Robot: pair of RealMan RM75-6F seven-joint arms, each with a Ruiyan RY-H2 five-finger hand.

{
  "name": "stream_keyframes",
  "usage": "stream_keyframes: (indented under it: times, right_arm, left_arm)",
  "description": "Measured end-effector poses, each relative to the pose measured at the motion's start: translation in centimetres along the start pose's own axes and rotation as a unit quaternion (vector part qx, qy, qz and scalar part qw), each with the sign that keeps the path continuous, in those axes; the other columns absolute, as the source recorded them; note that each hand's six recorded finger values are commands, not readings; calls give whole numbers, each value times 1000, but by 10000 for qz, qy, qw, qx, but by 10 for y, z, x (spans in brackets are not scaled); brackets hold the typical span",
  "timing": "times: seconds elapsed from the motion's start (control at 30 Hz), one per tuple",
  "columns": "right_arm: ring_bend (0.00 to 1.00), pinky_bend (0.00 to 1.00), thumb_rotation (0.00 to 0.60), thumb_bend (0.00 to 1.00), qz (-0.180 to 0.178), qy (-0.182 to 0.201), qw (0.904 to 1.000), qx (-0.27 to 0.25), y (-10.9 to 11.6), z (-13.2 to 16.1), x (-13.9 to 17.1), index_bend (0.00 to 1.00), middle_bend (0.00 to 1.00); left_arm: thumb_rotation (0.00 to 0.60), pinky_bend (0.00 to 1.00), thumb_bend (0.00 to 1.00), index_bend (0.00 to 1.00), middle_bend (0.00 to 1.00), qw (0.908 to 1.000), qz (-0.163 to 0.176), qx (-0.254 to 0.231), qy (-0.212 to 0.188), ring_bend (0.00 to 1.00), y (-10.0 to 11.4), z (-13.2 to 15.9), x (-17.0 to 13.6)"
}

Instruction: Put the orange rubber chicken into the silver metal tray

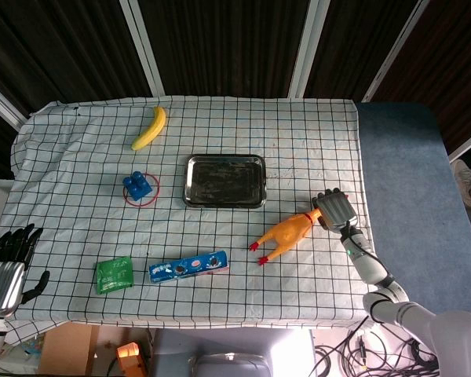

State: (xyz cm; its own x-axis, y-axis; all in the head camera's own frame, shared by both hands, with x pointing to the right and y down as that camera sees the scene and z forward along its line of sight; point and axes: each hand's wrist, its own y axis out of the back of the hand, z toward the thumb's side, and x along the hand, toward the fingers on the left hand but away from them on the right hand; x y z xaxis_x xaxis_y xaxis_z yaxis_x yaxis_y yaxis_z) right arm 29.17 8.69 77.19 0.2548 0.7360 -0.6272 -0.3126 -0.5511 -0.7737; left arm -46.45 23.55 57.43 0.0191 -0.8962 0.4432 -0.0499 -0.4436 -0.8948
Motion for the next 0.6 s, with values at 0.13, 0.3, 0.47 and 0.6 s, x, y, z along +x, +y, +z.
stream_keyframes:
  times: [0.13,0.3,0.47,0.6]
  right_arm:
    - [730,778,600,446,-94,143,9999,-25,0,6,3,838,718]
    - [760,810,600,461,-327,492,9982,-75,5,16,9,849,738]
    - [760,810,600,467,-675,781,9946,-78,24,18,21,849,739]
    - [760,810,600,468,-830,979,9917,-70,38,18,32,849,739]
  left_arm:
    - [600,26,371,0,0,10000,2,5,17,0,0,-1,-2]
    - [600,26,371,0,0,10000,7,15,-55,0,1,2,-5]
    - [600,26,373,0,0,9999,-48,40,-111,0,-1,5,-5]
    - [600,26,373,0,0,9998,-58,38,-196,0,-2,8,-6]
